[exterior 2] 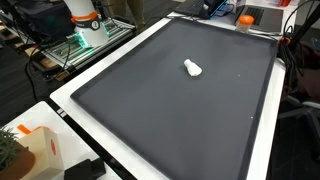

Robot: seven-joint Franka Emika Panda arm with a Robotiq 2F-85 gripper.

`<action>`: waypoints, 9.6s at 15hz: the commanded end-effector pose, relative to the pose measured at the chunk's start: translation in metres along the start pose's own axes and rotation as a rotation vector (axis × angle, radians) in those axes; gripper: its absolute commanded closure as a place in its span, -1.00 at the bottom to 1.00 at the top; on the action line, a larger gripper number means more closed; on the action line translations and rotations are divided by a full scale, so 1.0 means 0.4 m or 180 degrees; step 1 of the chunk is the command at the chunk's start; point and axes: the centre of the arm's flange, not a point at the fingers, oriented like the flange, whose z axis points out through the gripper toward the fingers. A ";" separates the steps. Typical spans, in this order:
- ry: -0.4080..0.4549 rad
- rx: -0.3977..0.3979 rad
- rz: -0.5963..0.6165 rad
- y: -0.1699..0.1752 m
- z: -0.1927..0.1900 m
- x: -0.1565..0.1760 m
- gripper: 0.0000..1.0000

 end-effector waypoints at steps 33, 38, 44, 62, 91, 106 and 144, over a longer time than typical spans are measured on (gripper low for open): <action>-0.0373 0.0352 0.0042 0.071 0.310 0.346 -1.00; -0.0407 0.0345 0.0036 0.064 0.312 0.354 -1.00; -0.0371 0.0307 0.0030 0.072 0.291 0.296 -1.00; -0.0149 0.0270 -0.0199 0.085 0.220 0.158 -1.00; 0.1111 0.0648 -0.0121 0.239 0.387 -0.073 -1.00; 0.1794 0.0592 -0.0069 0.230 0.380 -0.127 -1.00; 0.2825 0.0861 -0.0063 0.234 0.579 -0.137 -1.00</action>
